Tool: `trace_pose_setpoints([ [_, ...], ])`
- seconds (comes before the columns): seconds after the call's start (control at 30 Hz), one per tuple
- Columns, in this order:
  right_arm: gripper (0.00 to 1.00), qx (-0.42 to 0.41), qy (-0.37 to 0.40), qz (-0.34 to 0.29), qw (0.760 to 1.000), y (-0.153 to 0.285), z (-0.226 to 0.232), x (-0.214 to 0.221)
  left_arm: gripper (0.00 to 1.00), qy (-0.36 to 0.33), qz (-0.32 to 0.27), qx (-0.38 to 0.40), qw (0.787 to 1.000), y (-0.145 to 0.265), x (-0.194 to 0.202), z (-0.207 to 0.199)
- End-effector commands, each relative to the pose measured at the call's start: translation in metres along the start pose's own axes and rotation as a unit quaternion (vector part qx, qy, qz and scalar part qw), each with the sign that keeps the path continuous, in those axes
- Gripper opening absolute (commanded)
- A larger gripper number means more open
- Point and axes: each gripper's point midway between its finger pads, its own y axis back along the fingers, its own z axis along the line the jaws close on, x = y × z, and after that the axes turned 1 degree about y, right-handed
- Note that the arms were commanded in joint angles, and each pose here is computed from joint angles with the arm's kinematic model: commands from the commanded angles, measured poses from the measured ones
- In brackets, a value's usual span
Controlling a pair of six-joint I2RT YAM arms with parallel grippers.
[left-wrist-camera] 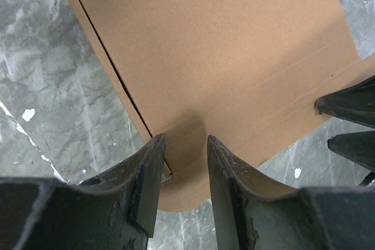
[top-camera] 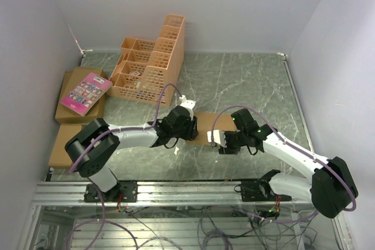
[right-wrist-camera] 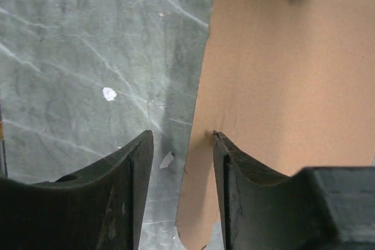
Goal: Fold the paper box
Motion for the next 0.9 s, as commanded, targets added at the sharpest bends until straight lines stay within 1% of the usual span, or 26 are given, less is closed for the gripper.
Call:
trace_pose_setpoints([
  [0.0, 0.48, -0.044, -0.003, -0.021, 0.999, 0.009, 0.018, -0.013, 0.47, -0.012, 0.037, -0.042, 0.998, -0.003, 0.018, 0.021],
  [0.1, 0.53, -0.038, -0.010, -0.049, 0.998, 0.017, 0.014, -0.029, 0.47, -0.013, 0.039, -0.041, 0.998, -0.003, 0.018, 0.020],
  [0.17, 0.53, -0.023, -0.028, -0.064, 0.997, 0.023, 0.006, -0.039, 0.47, -0.012, 0.039, -0.041, 0.998, -0.003, 0.018, 0.020],
  [0.2, 0.51, -0.012, -0.041, -0.070, 0.997, 0.025, 0.000, -0.042, 0.47, -0.012, 0.039, -0.040, 0.998, -0.003, 0.017, 0.019],
  [0.23, 0.44, 0.000, -0.053, -0.074, 0.996, 0.028, -0.007, -0.042, 0.47, -0.012, 0.040, -0.039, 0.998, -0.003, 0.018, 0.019],
  [0.3, 0.23, 0.028, -0.083, -0.069, 0.994, 0.032, -0.023, -0.034, 0.47, -0.011, 0.041, -0.037, 0.998, -0.004, 0.018, 0.018],
  [0.33, 0.14, 0.038, -0.099, -0.060, 0.993, 0.033, -0.028, -0.026, 0.47, -0.011, 0.041, -0.037, 0.998, -0.004, 0.018, 0.018],
  [0.37, 0.08, 0.044, -0.113, -0.050, 0.991, 0.032, -0.033, -0.018, 0.46, -0.010, 0.043, -0.035, 0.998, -0.004, 0.019, 0.017],
  [0.43, 0.01, 0.047, -0.133, -0.017, 0.990, 0.028, -0.035, 0.001, 0.46, -0.009, 0.044, -0.031, 0.998, -0.005, 0.020, 0.016],
  [0.53, 0.00, 0.030, -0.153, 0.019, 0.988, 0.019, -0.029, 0.019, 0.46, -0.006, 0.042, -0.026, 0.999, -0.005, 0.018, 0.014],
  [0.73, 0.00, 0.020, -0.182, 0.063, 0.981, 0.006, -0.027, 0.041, 0.46, -0.002, 0.039, -0.015, 0.999, -0.004, 0.015, 0.009],
  [0.8, 0.00, 0.013, -0.188, 0.068, 0.980, 0.005, -0.027, 0.042, 0.46, -0.001, 0.038, -0.011, 0.999, -0.002, 0.014, 0.006],
  [0.87, 0.00, 0.014, -0.190, 0.054, 0.980, 0.008, -0.030, 0.036, 0.47, -0.002, 0.032, -0.007, 0.999, 0.000, 0.009, 0.004],
])
